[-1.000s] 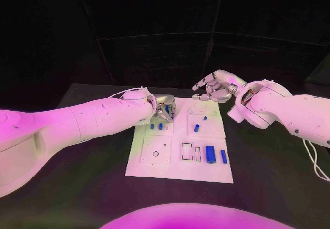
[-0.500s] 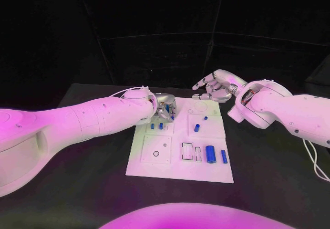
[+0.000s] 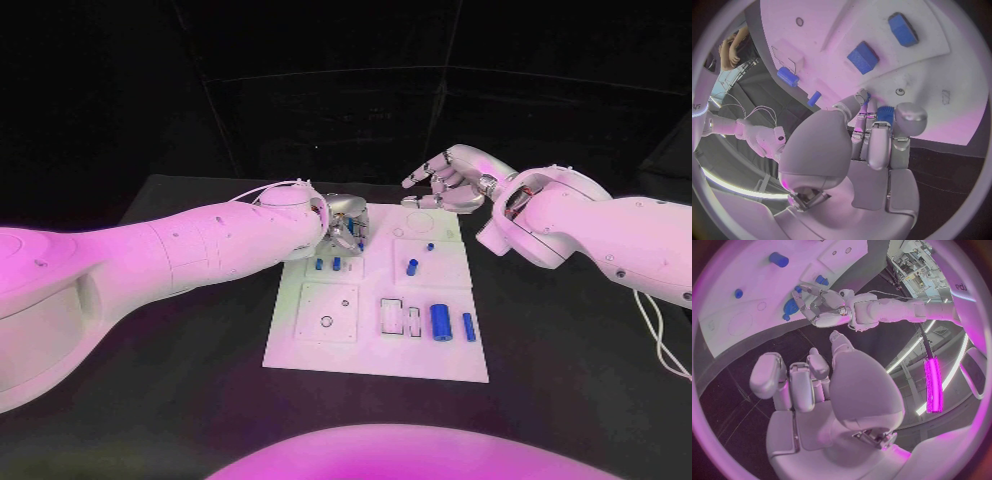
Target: Assemble the parts on the task board
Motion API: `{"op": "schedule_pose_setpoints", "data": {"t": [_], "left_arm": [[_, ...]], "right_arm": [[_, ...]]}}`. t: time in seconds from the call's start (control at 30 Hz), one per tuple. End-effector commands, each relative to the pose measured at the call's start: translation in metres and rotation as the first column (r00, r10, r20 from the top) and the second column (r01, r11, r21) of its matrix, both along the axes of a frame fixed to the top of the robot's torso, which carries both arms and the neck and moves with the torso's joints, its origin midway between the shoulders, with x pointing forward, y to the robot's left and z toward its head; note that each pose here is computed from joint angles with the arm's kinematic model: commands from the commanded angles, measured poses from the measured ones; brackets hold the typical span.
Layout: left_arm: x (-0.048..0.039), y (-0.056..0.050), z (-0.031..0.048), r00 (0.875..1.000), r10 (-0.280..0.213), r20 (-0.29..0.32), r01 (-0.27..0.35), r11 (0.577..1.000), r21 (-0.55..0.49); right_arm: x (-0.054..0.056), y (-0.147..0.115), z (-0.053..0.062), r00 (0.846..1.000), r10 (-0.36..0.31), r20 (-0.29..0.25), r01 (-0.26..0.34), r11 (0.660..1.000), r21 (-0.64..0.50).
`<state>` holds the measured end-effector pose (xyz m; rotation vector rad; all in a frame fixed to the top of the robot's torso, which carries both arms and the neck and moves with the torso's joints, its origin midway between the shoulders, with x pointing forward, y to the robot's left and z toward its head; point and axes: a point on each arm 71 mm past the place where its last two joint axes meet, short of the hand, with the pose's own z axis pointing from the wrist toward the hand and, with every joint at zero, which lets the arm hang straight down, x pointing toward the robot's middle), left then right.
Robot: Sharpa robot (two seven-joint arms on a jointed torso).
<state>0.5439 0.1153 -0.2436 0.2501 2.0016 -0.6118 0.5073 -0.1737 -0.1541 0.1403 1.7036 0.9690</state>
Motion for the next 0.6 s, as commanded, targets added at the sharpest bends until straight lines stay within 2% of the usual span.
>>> {"op": "schedule_pose_setpoints", "data": {"t": [0.03, 0.37, 0.53, 0.6], "left_arm": [[-0.0016, 0.0, -0.0032, 1.0, -0.005, -0.001, 0.005, 1.0, 0.007], [-0.0082, 0.001, 0.0048, 0.999, -0.019, 0.05, 0.023, 0.997, -0.071], [-0.0093, 0.007, 0.0167, 0.997, 0.002, 0.072, 0.008, 0.992, -0.126], [-0.0093, 0.009, 0.0192, 0.997, 0.009, 0.074, 0.002, 0.99, -0.138]], "right_arm": [[0.0, 0.001, 0.002, 1.0, 0.007, 0.004, -0.007, 1.0, 0.006], [0.0, 0.0, 0.001, 1.0, 0.005, 0.005, -0.005, 1.0, 0.005], [0.001, 0.0, 0.001, 1.0, 0.004, 0.006, -0.004, 1.0, 0.005], [0.001, -0.001, 0.001, 1.0, 0.003, 0.006, -0.004, 1.0, 0.005]]}}
